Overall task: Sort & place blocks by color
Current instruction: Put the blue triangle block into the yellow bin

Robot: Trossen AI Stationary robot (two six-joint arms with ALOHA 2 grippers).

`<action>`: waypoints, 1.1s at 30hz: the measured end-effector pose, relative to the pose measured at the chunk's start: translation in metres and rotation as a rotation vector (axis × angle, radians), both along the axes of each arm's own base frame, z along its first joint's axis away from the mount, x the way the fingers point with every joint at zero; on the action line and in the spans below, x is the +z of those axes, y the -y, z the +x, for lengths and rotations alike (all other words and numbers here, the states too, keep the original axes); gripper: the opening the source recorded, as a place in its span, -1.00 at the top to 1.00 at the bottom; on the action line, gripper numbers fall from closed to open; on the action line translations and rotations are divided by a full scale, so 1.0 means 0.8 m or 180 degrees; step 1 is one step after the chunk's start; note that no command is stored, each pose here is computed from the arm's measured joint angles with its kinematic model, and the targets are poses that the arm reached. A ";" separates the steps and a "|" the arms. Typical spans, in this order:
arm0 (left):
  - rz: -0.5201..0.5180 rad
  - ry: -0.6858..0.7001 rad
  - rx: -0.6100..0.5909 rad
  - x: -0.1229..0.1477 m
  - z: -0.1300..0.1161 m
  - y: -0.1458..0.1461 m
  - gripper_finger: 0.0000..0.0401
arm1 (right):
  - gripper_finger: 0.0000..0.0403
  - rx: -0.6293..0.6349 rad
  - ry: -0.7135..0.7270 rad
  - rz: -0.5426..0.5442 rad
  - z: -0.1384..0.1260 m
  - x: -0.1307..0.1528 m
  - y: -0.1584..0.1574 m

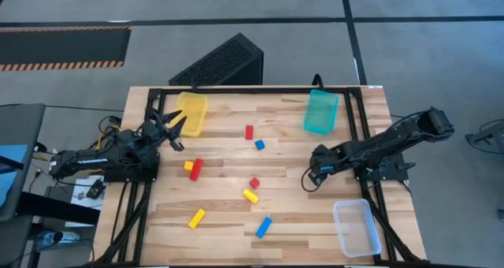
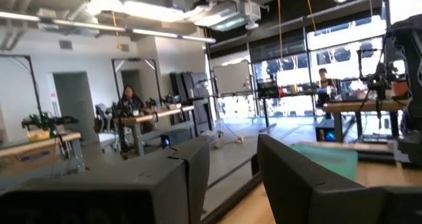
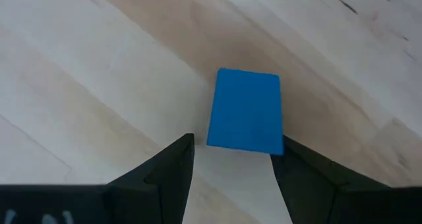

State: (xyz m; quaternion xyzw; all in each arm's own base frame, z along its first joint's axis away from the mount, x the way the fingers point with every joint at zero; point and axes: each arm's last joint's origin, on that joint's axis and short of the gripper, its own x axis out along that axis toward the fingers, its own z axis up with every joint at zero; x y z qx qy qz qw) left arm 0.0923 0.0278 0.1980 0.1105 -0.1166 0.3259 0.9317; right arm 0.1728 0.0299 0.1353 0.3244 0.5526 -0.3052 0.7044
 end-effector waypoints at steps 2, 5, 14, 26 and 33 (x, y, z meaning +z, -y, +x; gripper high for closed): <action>0.0051 0.0024 0.0007 0.002 -0.001 0.000 0.40 | -0.12 -0.0004 0.0000 -0.0029 0.002 -0.001 0.000; 0.0110 0.0061 -0.0030 0.004 -0.001 0.001 0.40 | -0.12 -0.0026 0.0025 -0.0100 0.002 -0.001 0.001; 0.0086 0.0184 -0.0336 0.006 0.002 -0.001 0.41 | -0.09 0.0038 0.0072 -0.0406 0.002 0.000 0.005; -0.0289 0.0143 -0.0370 -0.002 0.022 -0.009 0.41 | 0.38 0.0214 0.0109 -0.0313 0.005 0.000 0.003; -0.0363 0.0259 -0.0404 -0.002 0.034 -0.012 0.41 | 0.34 0.0601 0.0706 -0.0914 0.028 0.009 0.004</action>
